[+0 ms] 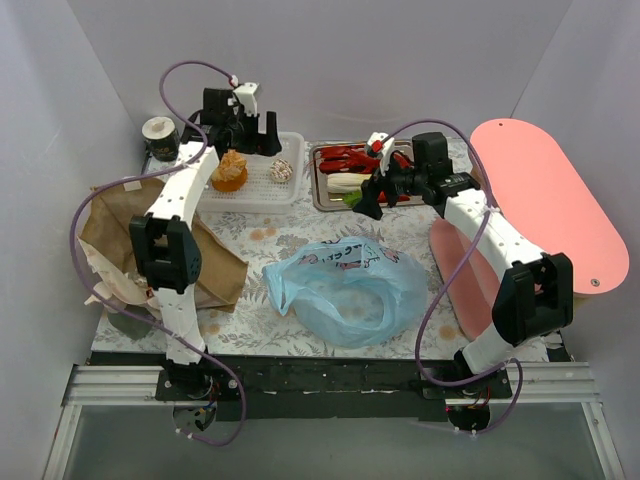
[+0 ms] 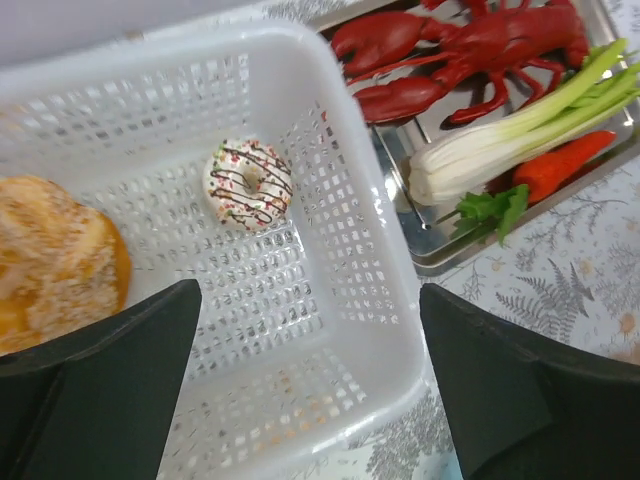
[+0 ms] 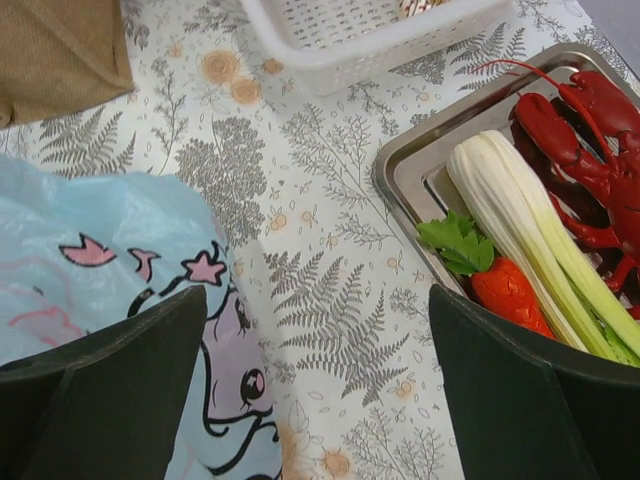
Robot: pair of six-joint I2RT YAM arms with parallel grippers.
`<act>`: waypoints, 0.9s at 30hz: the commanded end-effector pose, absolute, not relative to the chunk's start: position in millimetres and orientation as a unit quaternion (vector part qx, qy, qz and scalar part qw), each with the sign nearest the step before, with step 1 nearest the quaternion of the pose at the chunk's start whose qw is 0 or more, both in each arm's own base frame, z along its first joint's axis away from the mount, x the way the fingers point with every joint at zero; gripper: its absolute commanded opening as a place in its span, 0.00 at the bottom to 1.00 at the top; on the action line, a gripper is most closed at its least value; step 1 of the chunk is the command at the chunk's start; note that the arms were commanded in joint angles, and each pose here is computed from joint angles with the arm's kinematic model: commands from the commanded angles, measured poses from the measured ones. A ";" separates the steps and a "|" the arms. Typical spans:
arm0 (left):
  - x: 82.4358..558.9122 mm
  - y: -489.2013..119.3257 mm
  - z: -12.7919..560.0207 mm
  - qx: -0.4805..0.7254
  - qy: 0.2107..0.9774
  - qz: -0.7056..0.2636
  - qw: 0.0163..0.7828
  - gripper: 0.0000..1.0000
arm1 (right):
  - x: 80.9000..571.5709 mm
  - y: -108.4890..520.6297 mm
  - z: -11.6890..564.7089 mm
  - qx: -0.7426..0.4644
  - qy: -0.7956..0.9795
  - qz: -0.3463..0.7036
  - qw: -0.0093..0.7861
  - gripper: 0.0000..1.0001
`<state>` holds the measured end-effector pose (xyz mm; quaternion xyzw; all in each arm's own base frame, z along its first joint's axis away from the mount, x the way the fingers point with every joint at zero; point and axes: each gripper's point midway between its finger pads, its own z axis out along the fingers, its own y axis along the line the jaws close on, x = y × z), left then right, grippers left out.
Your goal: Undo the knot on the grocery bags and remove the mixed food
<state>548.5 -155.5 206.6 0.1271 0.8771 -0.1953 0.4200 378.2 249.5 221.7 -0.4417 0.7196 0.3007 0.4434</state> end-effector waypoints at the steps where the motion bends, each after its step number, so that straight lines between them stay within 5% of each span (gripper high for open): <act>1: 505.9 -135.3 284.5 0.184 0.848 -0.146 0.476 0.94 | 358.1 239.4 230.1 -0.474 0.699 0.286 0.452 0.98; 14: 323.1 12.7 317.4 0.162 0.903 0.140 0.373 0.98 | 345.6 257.9 231.8 -0.510 0.680 0.359 0.386 0.98; 20: 242.3 20.0 332.9 0.133 0.913 0.115 0.369 0.98 | 338.1 256.7 224.2 -0.498 0.694 0.372 0.364 0.98; 27: 218.6 -8.5 282.5 0.164 0.931 0.029 0.326 0.98 | 327.9 248.6 223.2 -0.486 0.709 0.361 0.361 0.98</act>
